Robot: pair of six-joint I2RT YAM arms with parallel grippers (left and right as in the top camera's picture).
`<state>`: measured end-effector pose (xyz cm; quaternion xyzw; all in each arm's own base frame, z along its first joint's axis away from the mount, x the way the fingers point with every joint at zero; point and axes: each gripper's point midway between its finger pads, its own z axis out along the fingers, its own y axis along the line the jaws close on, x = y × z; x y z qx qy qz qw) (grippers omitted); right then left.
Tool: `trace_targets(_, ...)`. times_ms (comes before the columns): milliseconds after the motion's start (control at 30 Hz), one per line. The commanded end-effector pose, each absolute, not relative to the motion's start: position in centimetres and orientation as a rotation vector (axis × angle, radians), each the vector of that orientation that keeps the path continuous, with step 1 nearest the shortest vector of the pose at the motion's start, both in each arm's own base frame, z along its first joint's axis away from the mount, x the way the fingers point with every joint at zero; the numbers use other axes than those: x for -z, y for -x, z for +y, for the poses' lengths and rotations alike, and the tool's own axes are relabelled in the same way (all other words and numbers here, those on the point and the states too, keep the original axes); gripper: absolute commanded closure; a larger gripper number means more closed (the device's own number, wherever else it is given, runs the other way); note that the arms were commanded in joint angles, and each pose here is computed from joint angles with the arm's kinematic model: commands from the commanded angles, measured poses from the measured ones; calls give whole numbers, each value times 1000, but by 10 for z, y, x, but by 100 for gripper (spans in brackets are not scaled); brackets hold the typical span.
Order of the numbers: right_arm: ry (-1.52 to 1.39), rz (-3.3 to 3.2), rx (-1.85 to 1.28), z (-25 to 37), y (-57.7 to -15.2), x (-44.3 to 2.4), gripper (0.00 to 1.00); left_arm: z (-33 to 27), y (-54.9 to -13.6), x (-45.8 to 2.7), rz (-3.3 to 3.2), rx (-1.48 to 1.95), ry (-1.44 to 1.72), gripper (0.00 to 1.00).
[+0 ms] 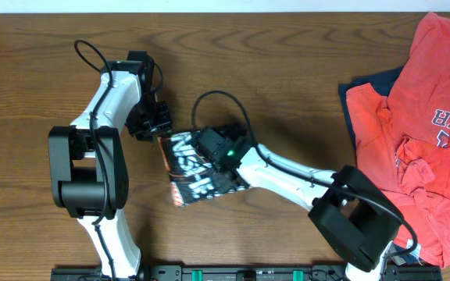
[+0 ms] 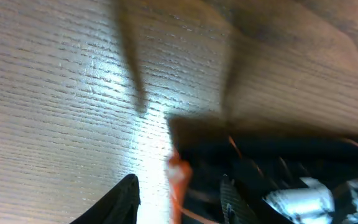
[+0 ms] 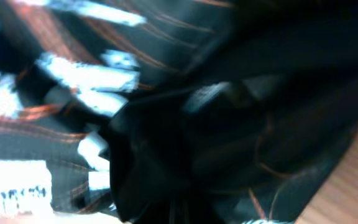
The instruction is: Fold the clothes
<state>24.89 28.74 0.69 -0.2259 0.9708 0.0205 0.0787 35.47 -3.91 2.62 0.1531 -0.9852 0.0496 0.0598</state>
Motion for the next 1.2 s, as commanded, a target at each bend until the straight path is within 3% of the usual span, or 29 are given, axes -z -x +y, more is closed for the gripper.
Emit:
trace_targets(0, 328, 2901, 49, 257, -273, -24, 89, -37, -340, -15, -2943, -122, -435, 57)
trace_targets(133, 277, 2930, 66, 239, -274, -33, 84, -38, -325, -5, -2904, -116, -429, 61)
trace_targets(367, 183, 2937, 113, 218, -284, -37, 87, -52, -302, 5, -2846, -114, -371, 62)
trace_targets(600, -118, 2944, 177, 172, -307, -38, 91, -62, -298, 5, -2846, -106, -313, 62)
trace_targets(767, -321, 3077, 188, 140, -291, -35, 82, -55, -295, 3, -2834, -72, -319, 62)
trace_targets(1000, -383, 3217, 289, 118, -259, -39, 79, -51, -329, -31, -2997, -72, -330, 61)
trace_targets(1167, -242, 3339, 21, 150, -245, -38, 80, -57, -374, -61, -3214, -164, -342, 53)
